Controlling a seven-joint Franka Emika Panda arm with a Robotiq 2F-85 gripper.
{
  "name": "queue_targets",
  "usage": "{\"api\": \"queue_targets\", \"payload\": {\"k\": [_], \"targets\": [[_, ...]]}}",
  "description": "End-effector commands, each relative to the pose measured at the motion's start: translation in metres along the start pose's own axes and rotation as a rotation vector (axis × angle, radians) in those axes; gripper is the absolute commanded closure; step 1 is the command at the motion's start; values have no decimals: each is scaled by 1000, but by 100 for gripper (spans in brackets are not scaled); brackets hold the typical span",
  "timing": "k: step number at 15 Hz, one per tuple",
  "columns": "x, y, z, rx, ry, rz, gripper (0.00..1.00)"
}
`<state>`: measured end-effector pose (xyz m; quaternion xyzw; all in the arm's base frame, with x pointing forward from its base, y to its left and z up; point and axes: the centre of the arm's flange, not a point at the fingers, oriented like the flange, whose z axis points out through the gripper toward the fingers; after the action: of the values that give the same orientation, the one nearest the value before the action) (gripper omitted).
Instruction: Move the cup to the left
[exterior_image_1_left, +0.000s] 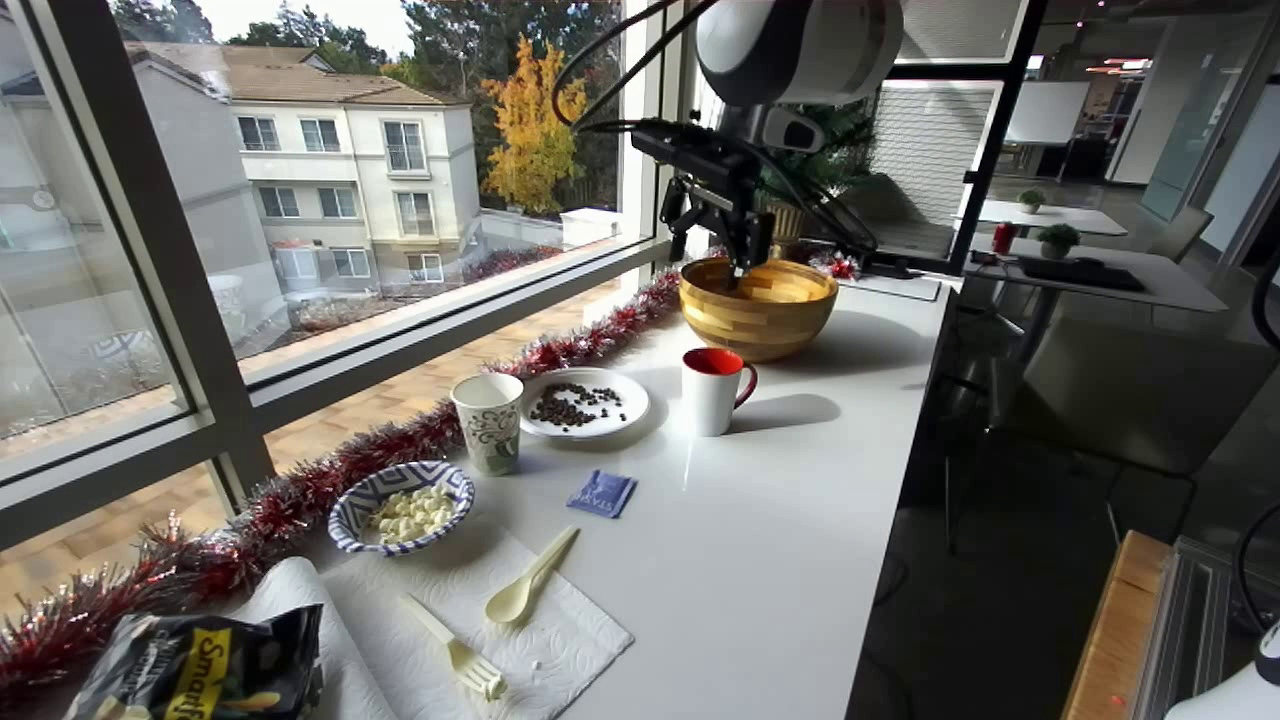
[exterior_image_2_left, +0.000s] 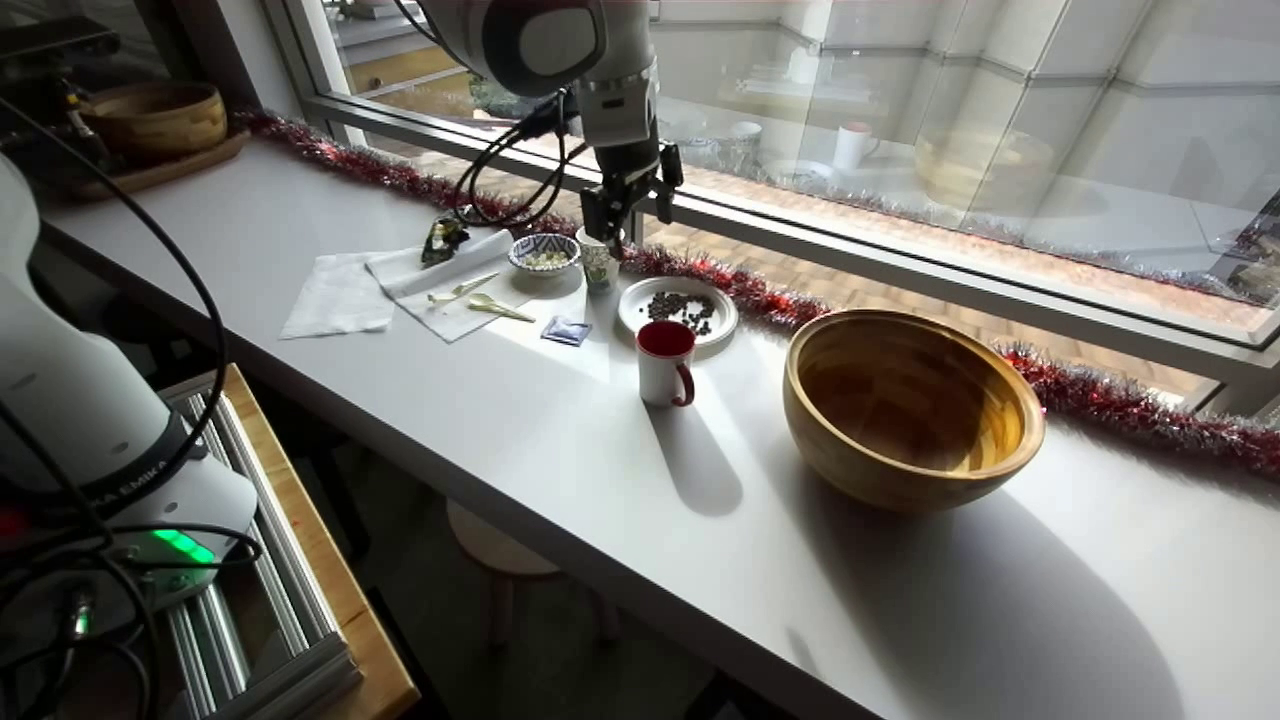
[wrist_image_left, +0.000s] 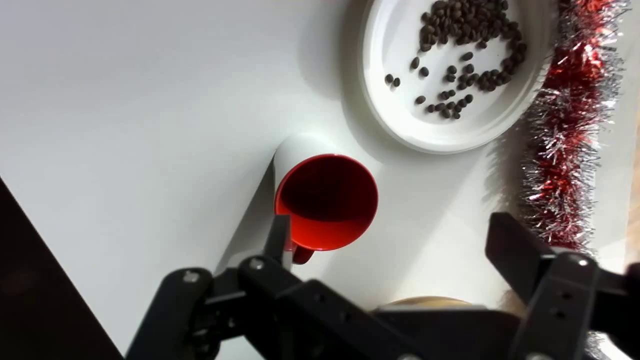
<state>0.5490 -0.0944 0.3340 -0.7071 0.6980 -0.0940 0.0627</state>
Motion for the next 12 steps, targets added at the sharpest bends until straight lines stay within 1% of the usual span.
{"api": "queue_targets", "payload": {"k": [1,3,7,10,12], "targets": [[9,-1,9,-9,6,52,0],[19,-5,23,-24,14,108,0],[17,-10,25,-21,16,125,0],[25,-30,37,-30,-23,166,0],[32,-39,44,-68,-50,199,0]]}}
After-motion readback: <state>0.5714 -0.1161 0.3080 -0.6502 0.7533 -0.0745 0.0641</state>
